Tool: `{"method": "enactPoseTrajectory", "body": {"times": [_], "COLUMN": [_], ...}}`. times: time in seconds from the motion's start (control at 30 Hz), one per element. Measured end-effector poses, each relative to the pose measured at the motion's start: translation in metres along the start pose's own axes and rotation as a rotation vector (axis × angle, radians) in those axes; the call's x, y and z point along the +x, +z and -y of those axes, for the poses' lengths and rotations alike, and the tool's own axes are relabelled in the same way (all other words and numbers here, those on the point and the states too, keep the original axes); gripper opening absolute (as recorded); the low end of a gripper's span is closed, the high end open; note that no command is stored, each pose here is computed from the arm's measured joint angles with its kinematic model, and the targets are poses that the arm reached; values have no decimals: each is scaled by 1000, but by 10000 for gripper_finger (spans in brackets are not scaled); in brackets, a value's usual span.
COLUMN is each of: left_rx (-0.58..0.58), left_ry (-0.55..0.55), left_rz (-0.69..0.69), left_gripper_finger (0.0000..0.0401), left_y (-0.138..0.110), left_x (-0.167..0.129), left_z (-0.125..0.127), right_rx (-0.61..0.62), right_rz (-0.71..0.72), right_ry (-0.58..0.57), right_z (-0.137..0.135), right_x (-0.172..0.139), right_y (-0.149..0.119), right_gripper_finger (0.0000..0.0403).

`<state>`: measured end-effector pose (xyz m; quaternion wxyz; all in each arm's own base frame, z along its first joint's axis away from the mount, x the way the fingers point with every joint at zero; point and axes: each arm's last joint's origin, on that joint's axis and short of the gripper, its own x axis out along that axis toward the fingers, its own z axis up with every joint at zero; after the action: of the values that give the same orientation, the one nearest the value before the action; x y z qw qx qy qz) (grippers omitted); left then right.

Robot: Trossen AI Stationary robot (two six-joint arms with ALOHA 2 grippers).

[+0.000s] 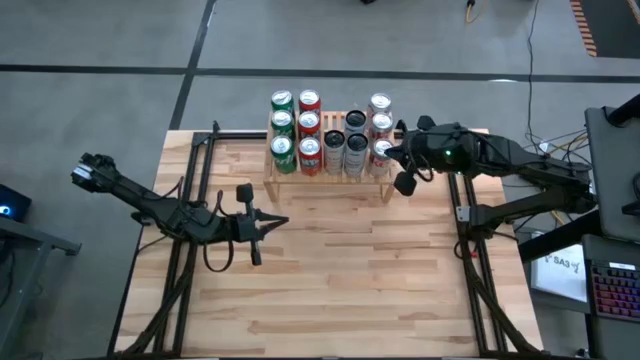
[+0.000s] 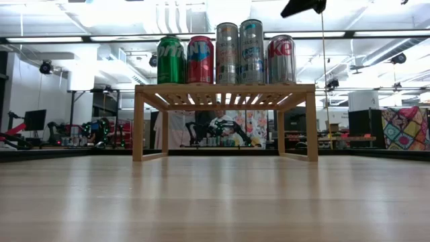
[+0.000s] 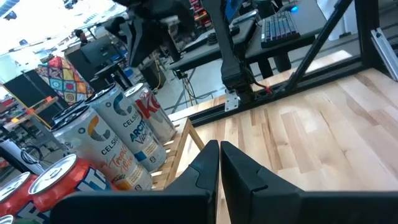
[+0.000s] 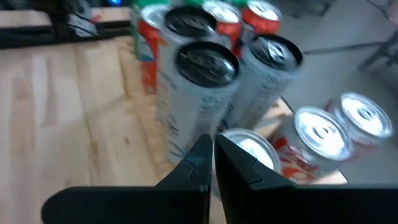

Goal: Place canned beverage on shelf
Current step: Return to Home Position

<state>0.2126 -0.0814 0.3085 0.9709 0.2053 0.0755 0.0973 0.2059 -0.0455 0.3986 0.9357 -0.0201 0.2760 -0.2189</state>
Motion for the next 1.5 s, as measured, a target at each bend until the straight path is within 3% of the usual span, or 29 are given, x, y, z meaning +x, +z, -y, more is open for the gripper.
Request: {"method": "enactPoseTrajectory", "body": {"times": [0.33,0.67,1.17,1.5], "left_rx": [-11,-118,-223,-244], "left_ry": [-193,-181,-67,-24], "left_rz": [64,175,250,309], "left_gripper_finger": [0,0,0,0], "left_y": [-1,-42,-100,-108], "left_x": [-30,-63,-82,-93], "left_z": [-17,-30,-38,-45], "right_rx": [-59,-93,-7,34], "right_rz": [160,343,590,733], "right_ry": [231,436,443,441], "right_z": [-22,-41,-27,-15], "right_x": [-17,-10,-26,-47], "right_y": [-8,-55,-123,-155], "right_gripper_finger": [9,9,9,9]}}
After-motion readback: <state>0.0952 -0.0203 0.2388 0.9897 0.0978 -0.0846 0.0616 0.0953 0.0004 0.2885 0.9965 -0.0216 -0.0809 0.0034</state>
